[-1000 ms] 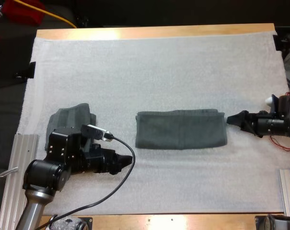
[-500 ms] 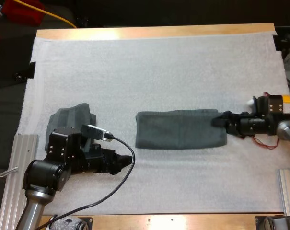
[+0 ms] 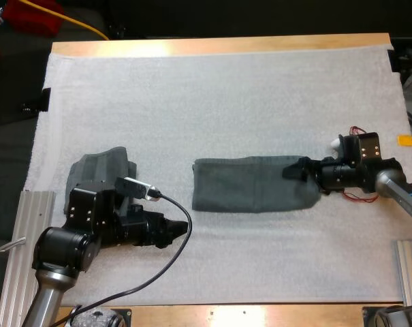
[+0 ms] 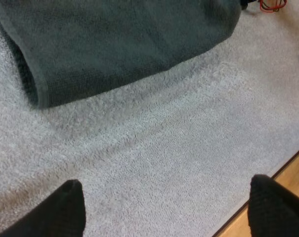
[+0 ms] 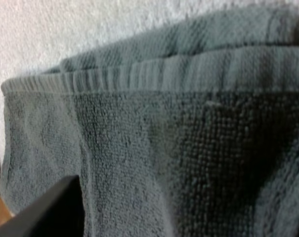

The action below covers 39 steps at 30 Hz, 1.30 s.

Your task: Pick towel from pile, fold and stack

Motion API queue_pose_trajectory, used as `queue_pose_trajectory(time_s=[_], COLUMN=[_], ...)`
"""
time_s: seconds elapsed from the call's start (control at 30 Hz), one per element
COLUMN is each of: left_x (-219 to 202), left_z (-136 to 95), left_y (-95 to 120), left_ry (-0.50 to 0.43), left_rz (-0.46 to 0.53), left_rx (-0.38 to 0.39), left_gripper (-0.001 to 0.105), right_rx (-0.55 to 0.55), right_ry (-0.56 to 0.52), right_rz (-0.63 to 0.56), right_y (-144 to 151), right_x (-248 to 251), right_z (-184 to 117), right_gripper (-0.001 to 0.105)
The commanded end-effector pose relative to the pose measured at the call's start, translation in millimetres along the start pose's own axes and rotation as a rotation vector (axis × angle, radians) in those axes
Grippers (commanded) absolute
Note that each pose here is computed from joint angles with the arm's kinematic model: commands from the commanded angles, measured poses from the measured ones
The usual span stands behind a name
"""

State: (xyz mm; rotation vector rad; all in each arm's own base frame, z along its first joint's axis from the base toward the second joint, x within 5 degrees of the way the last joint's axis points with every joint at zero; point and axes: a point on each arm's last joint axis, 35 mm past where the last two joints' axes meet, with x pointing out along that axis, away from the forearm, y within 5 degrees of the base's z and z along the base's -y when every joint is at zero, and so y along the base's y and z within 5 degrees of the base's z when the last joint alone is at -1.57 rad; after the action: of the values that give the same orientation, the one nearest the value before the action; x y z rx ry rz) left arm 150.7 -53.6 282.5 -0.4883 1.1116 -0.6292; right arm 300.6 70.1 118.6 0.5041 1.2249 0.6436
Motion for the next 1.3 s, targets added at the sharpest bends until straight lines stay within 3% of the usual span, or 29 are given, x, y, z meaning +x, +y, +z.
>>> queue_pose_trajectory(time_s=[0.0, 0.23, 0.53, 1.03, 1.27], left_x=[-2, -2, -2, -3, -4], left_z=[0, 0, 0, 12, 20], left_y=[-1, -1, -1, -6, -9], left_ry=[-0.008, -0.008, -0.008, -0.103, -0.165], left_rz=[0.002, 0.002, 0.002, -0.031, -0.055], left_rx=[0.007, 0.007, 0.007, 0.038, 0.035], left_gripper=[0.066, 0.066, 0.066, 0.066, 0.066], right_rx=[0.063, 0.061, -0.079, -0.270, -0.289], right_ry=[0.073, 0.059, -0.025, 0.128, 0.139], right_rz=[-0.016, -0.121, -0.364, -0.799, -0.828], right_y=[-7, -7, 11, 40, 49], right_x=[9, 5, -27, -75, -83], right_z=[-13, -14, -7, 18, 26], right_gripper=[0.061, 0.002, 0.002, 0.002, 0.002])
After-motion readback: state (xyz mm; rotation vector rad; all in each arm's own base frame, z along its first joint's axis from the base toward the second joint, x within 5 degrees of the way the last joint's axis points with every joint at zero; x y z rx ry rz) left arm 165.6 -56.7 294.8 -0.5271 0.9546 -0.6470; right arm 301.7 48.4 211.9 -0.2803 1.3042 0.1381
